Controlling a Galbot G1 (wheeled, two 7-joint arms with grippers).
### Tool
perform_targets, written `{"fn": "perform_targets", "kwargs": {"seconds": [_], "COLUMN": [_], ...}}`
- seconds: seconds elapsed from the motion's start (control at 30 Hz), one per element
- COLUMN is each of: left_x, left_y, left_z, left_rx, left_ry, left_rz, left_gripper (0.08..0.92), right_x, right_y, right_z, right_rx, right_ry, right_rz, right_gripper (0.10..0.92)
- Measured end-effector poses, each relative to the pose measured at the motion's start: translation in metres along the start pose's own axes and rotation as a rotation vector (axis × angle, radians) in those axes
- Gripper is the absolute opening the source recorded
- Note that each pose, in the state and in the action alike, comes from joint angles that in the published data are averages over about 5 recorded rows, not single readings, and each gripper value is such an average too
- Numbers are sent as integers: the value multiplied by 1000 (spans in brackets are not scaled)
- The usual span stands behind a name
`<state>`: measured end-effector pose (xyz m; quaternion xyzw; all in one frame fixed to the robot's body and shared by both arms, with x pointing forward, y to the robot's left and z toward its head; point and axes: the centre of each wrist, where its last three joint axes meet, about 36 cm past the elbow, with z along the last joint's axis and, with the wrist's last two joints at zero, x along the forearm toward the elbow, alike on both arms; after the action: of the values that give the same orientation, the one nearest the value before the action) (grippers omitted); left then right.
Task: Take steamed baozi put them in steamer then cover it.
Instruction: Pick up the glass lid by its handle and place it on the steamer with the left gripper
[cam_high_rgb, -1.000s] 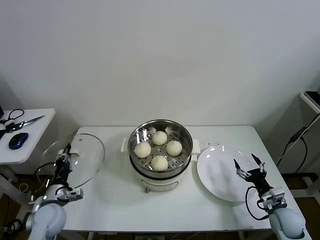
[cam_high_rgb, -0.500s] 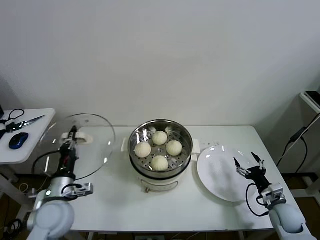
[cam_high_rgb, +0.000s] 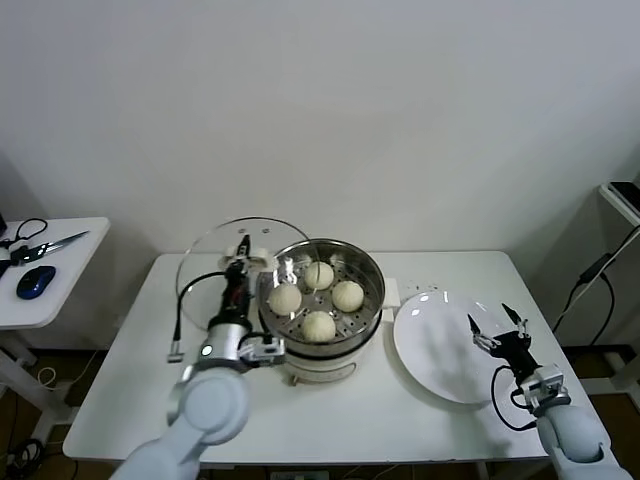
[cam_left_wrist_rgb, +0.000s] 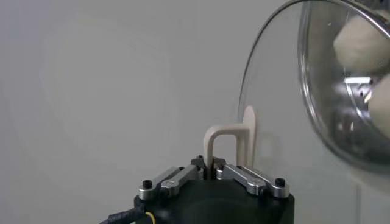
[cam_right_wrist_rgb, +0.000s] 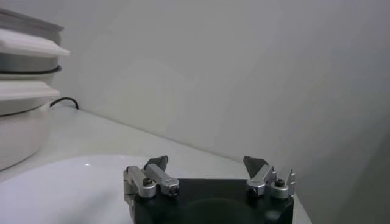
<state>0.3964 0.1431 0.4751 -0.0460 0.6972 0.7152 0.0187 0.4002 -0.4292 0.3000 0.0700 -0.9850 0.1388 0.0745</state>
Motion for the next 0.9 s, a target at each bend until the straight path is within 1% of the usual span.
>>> {"fn": "perform_targets", "kwargs": {"seconds": [0.27, 0.53, 0.7, 0.9], "left_x": [-16, -22, -21, -22], "left_y": [-13, -19, -24, -30], "left_z": [-55, -101, -119, -130], "left_rx": [22, 57, 70, 75], "left_ry": [8, -11, -20, -23], "left_rz": [51, 83, 103, 117], "left_gripper": [147, 147, 147, 147], "right_x": [6, 11, 12, 11], "right_y": [-4, -9, -13, -16], "right_z": [5, 11, 10, 10], "right_rx": [5, 7, 13, 16], "right_ry": [4, 11, 10, 10], "right_rz": [15, 28, 30, 33], "right_gripper": [823, 823, 823, 823]}}
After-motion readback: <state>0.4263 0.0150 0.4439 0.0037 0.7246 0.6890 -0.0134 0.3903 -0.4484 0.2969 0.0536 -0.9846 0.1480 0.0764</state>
